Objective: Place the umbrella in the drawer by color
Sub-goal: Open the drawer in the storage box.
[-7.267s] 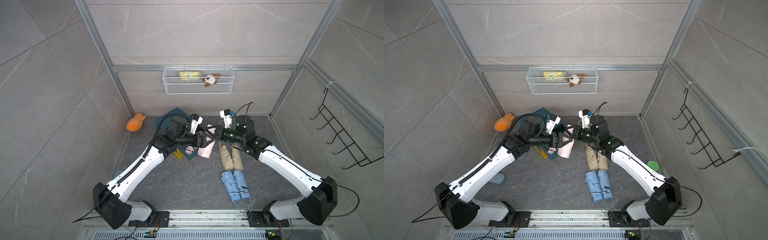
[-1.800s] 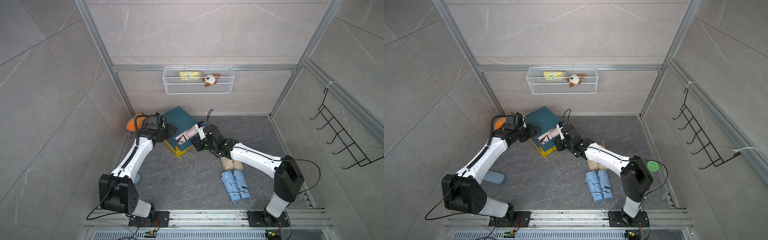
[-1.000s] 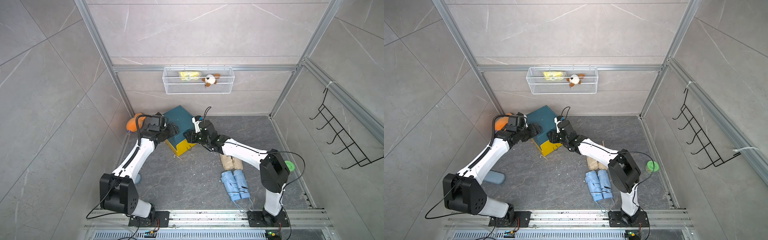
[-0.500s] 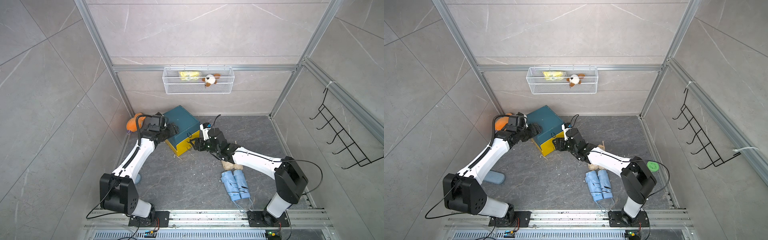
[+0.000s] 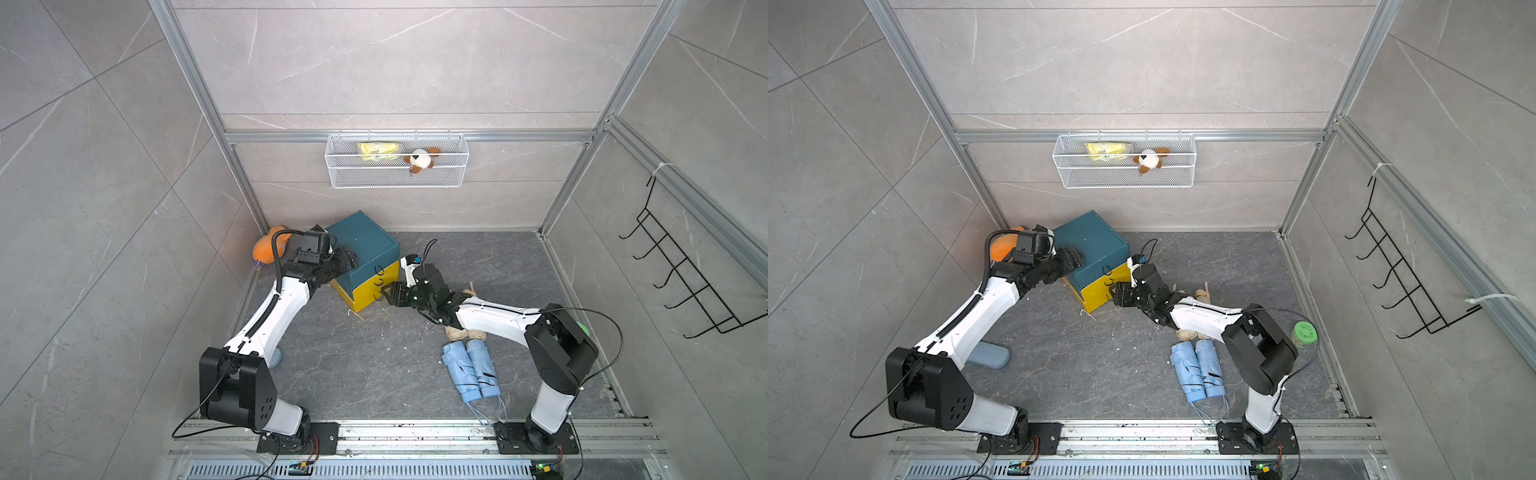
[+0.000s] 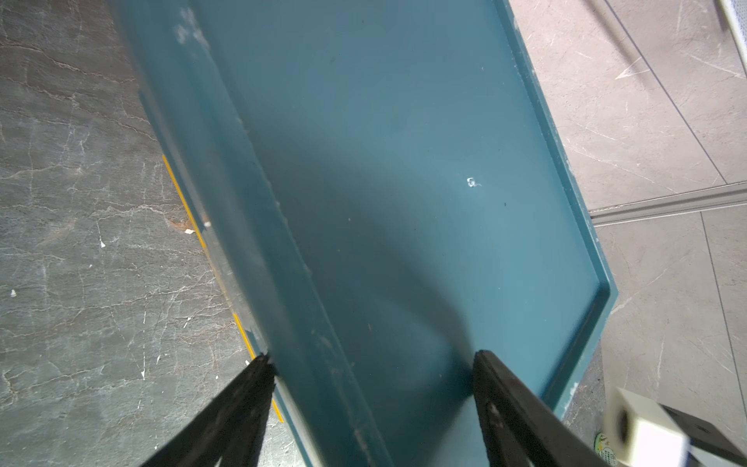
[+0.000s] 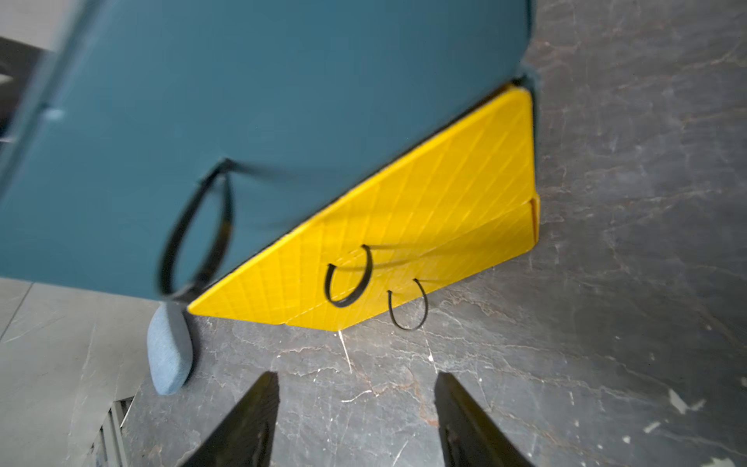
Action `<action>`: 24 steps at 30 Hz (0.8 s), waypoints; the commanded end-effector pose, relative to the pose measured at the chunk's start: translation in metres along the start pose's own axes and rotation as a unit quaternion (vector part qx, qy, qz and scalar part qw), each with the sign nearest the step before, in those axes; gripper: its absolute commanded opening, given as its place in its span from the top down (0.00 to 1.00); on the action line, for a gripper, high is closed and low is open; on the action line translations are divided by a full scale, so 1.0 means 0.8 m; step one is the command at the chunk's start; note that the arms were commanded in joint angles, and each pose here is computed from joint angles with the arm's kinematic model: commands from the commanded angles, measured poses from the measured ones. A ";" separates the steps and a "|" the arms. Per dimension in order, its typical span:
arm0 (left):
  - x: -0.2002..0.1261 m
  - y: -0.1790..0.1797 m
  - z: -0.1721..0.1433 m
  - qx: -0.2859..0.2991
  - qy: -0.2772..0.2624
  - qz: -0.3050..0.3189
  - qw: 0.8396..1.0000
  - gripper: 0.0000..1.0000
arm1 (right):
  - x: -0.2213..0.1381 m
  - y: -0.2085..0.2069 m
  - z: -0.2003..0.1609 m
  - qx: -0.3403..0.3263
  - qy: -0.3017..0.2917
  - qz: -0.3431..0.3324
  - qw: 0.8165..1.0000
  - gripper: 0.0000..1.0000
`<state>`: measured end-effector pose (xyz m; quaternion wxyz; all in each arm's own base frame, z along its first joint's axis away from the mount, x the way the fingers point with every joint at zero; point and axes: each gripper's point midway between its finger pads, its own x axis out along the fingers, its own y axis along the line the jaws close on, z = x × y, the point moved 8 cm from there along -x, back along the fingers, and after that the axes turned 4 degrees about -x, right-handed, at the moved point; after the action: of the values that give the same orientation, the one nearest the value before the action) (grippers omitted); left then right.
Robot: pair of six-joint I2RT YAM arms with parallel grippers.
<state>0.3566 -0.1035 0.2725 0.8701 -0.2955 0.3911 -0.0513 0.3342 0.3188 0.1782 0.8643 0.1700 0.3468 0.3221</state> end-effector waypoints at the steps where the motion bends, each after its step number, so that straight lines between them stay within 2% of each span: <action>1: 0.026 0.017 -0.048 0.009 0.095 0.024 0.995 0.21 | 0.010 0.006 0.021 0.025 -0.028 0.032 0.999 0.37; 12: 0.025 0.019 -0.050 0.011 0.094 0.027 0.995 0.21 | 0.034 0.004 0.029 0.055 -0.033 0.058 0.996 0.40; 20: 0.024 0.020 -0.049 0.012 0.092 0.029 0.995 0.21 | 0.048 0.002 0.028 0.067 -0.027 0.060 0.996 0.45; 24: 0.025 0.021 -0.050 0.011 0.092 0.032 0.995 0.21 | 0.053 0.001 0.029 0.071 -0.027 0.063 0.995 0.51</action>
<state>0.3563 -0.1033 0.2723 0.8710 -0.2955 0.3891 -0.0517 0.3664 0.3417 0.1701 0.8397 0.2487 0.3440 0.3386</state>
